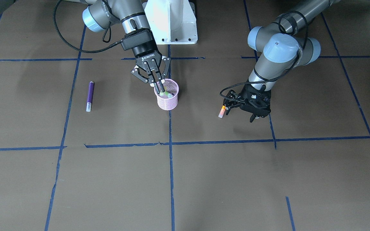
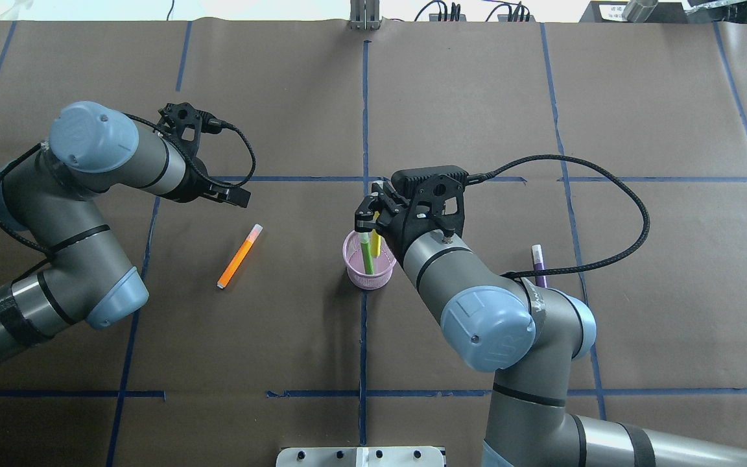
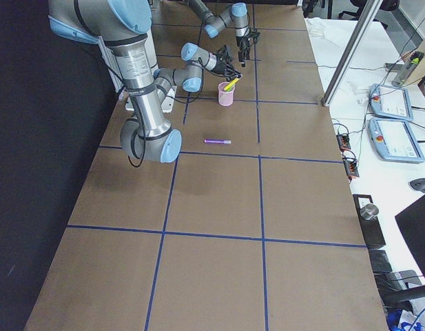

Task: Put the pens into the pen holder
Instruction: 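Lower the yellow highlighter into the pink cup and open the right gripper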

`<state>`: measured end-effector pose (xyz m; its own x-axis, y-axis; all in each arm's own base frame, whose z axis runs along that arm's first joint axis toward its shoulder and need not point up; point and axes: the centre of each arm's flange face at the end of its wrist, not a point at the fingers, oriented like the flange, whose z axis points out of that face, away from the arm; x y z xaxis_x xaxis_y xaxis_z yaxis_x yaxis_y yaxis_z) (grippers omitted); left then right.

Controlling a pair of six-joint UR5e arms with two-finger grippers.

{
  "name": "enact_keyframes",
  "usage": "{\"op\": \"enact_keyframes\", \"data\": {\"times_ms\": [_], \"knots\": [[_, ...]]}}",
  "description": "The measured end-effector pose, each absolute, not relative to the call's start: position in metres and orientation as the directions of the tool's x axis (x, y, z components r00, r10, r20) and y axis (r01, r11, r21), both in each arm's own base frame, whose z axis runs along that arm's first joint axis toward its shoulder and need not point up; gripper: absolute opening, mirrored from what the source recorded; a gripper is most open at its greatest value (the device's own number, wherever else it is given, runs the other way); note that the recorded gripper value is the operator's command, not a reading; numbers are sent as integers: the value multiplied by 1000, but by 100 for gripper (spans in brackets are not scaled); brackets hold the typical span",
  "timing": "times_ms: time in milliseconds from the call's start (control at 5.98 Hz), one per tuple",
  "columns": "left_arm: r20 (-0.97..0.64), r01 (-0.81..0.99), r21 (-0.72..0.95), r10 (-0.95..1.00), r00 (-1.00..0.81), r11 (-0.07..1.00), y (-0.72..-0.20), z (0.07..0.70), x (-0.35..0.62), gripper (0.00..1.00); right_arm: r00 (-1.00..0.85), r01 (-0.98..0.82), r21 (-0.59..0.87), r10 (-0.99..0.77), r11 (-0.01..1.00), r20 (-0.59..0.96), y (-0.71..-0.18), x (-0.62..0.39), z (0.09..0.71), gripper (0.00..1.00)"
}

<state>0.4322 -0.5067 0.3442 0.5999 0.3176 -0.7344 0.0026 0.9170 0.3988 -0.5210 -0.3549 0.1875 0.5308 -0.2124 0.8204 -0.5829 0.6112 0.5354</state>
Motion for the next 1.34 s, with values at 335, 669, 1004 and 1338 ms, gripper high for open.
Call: {"op": "enact_keyframes", "data": {"times_ms": [335, 669, 1004, 1338], "knots": [[-733, 1, 401, 320, 601, 916, -508, 346, 432, 100, 542, -576, 545, -214, 610, 813, -346, -526, 195, 62], [-733, 2, 401, 320, 601, 916, -508, 346, 432, 100, 546, -580, 547, -210, 604, 811, -339, -529, 199, 100], [-735, 1, 401, 321, 598, 916, -508, 344, 432, 100, 533, -596, 545, -218, 590, 818, -334, -523, 189, 100], [-765, -42, 366, 326, 556, 930, -503, 335, 434, 100, 480, -573, 506, -236, 645, 845, -353, -500, 176, 100]]}}
